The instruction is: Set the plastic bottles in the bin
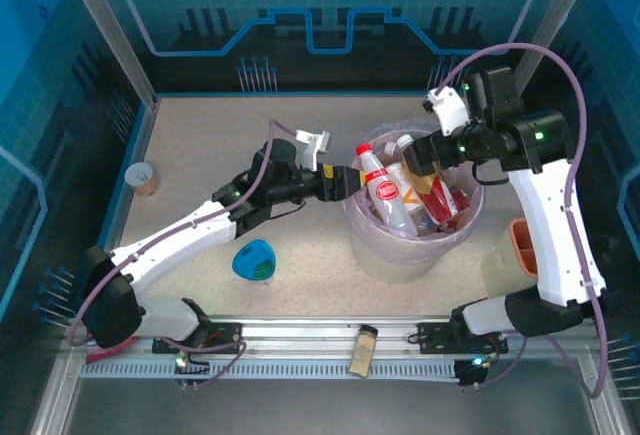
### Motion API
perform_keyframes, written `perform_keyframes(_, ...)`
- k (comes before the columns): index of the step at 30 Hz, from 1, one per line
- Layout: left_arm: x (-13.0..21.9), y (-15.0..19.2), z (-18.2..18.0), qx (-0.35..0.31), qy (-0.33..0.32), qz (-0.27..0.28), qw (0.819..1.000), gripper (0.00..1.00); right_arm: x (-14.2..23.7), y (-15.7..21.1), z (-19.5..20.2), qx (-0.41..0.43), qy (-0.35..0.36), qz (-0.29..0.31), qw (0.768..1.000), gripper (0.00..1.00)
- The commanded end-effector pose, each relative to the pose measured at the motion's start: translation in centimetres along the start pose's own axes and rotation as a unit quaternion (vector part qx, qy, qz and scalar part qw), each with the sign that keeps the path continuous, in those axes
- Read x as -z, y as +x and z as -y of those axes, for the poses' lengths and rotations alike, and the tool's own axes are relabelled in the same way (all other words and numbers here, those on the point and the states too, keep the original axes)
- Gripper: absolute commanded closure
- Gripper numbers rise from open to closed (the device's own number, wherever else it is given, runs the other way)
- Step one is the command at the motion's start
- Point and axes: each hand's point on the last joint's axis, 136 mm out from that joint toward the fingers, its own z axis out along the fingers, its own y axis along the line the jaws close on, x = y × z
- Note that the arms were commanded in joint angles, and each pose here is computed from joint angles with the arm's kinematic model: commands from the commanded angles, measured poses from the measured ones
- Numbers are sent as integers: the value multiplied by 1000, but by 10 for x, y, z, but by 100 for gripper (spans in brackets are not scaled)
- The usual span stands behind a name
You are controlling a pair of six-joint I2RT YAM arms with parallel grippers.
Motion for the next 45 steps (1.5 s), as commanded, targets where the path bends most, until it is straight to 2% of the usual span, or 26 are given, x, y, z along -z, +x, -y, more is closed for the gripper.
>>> perform_keyframes(1, 14, -19, 20, -27, 7, 27, 999, 21, 14, 12, 29, -68, 46, 3, 997, 8)
perform_keyframes(4, 20, -23, 26, -32, 10, 30, 999, 19, 28, 17, 64, -179, 70, 43, 981, 13)
perform_keyframes(6, 24, -25, 29, -36, 11, 31, 999, 15, 36, 27, 87, -241, 84, 63, 965, 21)
perform_keyframes(9, 33, -32, 32, -39, 6, 37, 999, 9, 31, 50, 107, -292, 91, 45, 951, 27)
perform_keyframes(13, 47, -41, 29, -45, -7, 52, 998, 1, 11, 72, 98, -317, 50, 26, 947, 38)
perform_keyframes(16, 60, -49, 20, -42, -26, 68, 996, 1, -1, 81, 89, -330, 17, 24, 944, 40)
perform_keyframes(20, 84, -59, -14, -15, -82, 92, 992, 1, -17, 82, 77, -343, -33, 24, 939, 47)
perform_keyframes(24, 108, -61, -54, 24, -131, 113, 985, 1, -29, 73, 62, -353, -86, 39, 931, 50)
perform_keyframes(32, 150, -53, -117, 67, -213, 141, 964, 1, -58, 49, 30, -331, -120, 34, 935, 53)
perform_keyframes(36, 177, -47, -152, 80, -280, 152, 945, 1, -76, 22, 10, -313, -138, 45, 938, 54)
perform_keyframes(41, 218, -33, -198, 106, -363, 173, 909, 1, -104, -19, -21, -283, -161, 54, 944, 53)
perform_keyframes(45, 235, -15, -229, 119, -414, 170, 886, 1, -121, -47, -39, -266, -180, 63, 945, 51)
